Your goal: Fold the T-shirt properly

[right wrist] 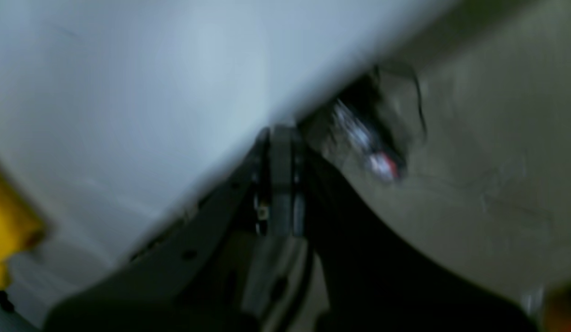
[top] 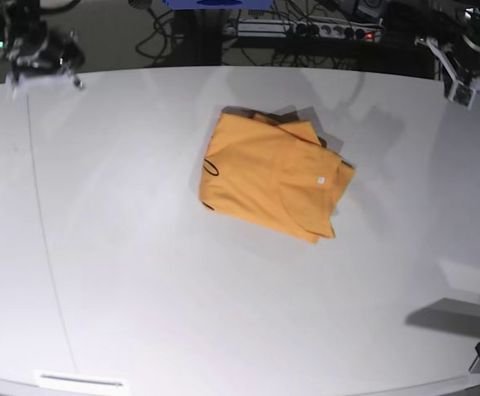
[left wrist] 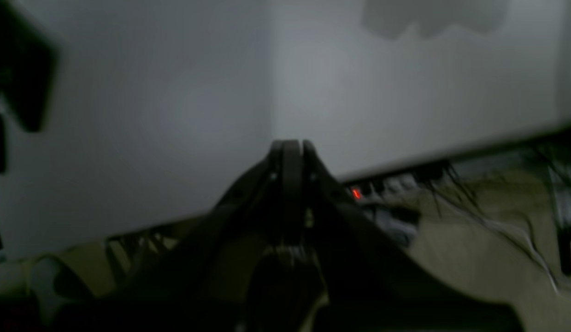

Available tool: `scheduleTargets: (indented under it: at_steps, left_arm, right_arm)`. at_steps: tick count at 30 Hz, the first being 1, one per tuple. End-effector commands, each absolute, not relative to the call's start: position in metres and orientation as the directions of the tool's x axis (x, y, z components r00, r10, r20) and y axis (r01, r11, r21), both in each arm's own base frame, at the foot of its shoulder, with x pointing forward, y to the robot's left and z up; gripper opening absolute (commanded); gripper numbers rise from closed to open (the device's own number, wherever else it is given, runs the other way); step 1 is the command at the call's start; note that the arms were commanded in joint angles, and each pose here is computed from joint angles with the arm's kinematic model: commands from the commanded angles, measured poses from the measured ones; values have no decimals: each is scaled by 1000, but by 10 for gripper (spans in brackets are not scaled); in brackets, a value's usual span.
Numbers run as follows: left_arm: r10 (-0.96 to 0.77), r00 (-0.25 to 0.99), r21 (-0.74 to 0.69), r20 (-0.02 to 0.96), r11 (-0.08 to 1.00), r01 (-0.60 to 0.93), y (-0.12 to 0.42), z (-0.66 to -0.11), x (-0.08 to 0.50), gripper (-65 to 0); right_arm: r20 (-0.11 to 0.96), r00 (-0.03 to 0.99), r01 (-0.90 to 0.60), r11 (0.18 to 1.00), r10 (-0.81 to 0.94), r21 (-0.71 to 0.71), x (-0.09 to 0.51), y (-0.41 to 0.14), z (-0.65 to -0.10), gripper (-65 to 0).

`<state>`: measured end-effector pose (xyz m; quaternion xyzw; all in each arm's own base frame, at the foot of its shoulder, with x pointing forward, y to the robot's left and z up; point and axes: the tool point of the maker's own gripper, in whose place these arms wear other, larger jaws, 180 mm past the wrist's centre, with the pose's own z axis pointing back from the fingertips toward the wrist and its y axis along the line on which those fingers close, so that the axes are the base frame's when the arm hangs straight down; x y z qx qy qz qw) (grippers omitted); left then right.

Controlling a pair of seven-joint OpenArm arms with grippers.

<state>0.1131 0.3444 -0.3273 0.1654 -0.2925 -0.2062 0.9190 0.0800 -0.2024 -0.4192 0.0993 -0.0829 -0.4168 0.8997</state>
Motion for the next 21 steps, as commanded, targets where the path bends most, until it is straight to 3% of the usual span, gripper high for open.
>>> scheduleTargets:
  at_steps: [1,13,21]
  left_arm:
    - [-490,742,437,458,851,292,346,-323,109,-650]
    - [-502,808,169,309,865,472,280,-380,26,-650]
    - [-358,934,-138,-7,925,353,248,-476,-83,-650]
  right_arm:
    - [84,635,738,635,-768,229,75,-211,-416,-650]
    - [-64,653,757,647,-755,86,-10,-199,-427,-650]
    - [-86,811,568,815,-578,-115,-55,-172,-491,-650]
